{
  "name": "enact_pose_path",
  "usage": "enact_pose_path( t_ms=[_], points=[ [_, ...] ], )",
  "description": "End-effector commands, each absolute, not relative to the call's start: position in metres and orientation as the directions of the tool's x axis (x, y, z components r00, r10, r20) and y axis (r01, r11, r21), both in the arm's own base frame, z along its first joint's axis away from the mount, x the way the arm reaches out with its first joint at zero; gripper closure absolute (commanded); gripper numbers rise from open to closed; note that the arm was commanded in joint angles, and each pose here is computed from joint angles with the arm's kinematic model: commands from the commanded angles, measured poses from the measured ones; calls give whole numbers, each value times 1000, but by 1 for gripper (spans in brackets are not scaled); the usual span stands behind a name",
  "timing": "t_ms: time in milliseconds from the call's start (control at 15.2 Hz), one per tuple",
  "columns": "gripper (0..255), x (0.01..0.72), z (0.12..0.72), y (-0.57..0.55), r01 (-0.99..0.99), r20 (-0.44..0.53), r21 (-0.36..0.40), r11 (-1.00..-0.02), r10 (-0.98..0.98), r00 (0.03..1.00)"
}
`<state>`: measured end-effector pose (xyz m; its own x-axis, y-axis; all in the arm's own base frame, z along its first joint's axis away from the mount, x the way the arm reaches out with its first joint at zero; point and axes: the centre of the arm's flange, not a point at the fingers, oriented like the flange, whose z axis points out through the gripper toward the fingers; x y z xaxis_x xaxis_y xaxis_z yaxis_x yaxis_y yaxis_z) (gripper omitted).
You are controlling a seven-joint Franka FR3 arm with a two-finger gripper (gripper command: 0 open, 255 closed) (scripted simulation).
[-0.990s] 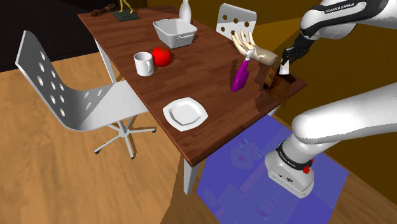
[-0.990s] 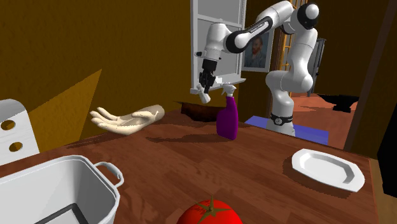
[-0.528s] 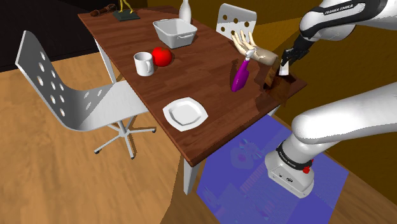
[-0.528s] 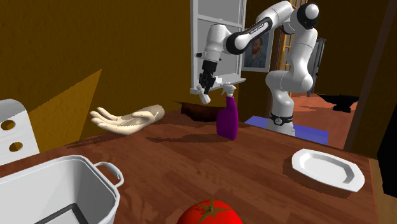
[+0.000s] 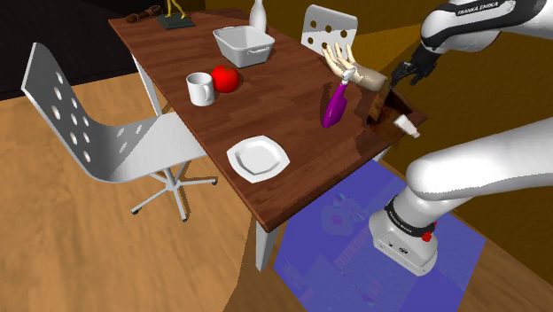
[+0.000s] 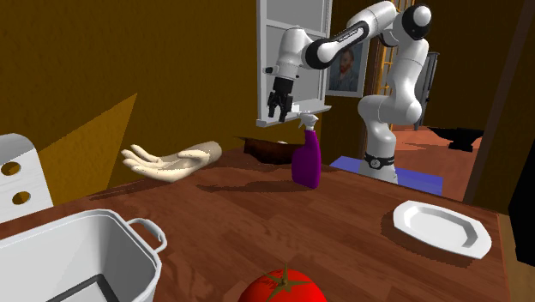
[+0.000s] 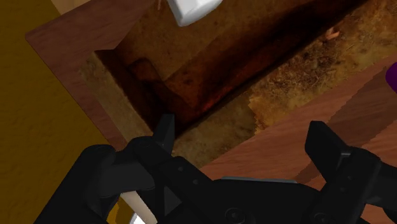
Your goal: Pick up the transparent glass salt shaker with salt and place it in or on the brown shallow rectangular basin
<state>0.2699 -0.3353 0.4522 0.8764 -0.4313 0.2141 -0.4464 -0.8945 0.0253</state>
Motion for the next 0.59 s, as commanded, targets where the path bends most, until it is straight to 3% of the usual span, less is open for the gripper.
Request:
enact_pose_path(
  t_ms=[0, 528],
  points=[
    [0, 265, 476, -333, -446, 213, 25, -895, -431, 877],
    [0, 263, 486, -331, -446, 213, 25, -895, -431, 877]
  ],
)
